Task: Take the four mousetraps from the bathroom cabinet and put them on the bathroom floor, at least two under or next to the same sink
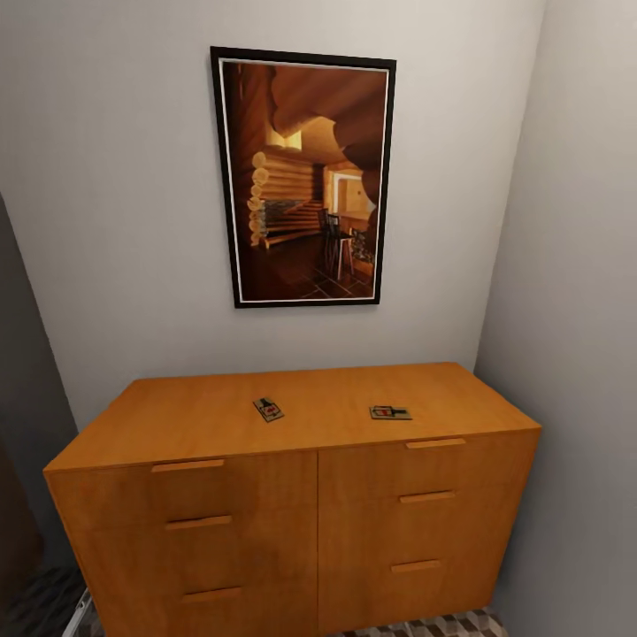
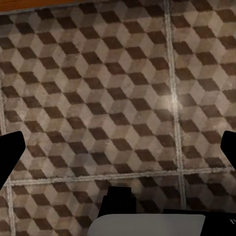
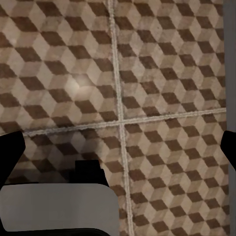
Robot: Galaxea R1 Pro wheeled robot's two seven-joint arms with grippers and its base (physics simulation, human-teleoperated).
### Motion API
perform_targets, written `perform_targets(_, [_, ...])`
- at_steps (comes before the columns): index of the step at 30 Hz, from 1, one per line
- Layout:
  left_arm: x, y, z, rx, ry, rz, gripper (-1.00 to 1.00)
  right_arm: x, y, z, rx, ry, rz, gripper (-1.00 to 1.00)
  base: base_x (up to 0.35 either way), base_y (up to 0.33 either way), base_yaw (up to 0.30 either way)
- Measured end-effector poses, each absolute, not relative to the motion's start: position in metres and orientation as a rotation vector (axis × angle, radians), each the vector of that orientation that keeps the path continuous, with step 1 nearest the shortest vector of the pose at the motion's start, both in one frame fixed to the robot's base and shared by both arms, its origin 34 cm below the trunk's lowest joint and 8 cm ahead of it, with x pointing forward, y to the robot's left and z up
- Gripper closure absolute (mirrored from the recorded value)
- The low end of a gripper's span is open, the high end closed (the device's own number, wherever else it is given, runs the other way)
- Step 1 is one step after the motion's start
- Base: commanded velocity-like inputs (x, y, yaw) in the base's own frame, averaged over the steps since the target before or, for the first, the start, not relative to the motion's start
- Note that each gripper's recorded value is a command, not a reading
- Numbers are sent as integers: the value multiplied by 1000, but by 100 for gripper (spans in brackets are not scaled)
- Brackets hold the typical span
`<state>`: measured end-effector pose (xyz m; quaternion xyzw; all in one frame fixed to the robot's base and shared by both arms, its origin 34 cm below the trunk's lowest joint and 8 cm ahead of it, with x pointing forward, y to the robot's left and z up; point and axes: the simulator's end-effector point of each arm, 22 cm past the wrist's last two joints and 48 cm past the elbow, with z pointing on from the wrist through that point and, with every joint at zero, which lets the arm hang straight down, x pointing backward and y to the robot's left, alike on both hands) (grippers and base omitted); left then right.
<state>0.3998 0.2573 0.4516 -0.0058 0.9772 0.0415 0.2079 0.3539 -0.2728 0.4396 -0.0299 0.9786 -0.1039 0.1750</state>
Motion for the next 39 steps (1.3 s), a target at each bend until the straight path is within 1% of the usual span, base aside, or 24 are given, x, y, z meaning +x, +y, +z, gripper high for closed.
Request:
perform_targets(18, [400,257,452,-16,2720,115,-100,354,-273,440,-86,2773,-295,-100,0,-18,0])
perform_targets(39, [400,258,452,-16,2720,117,-100,354,-273,440,-87,2772,-295,-100,0,-186,0])
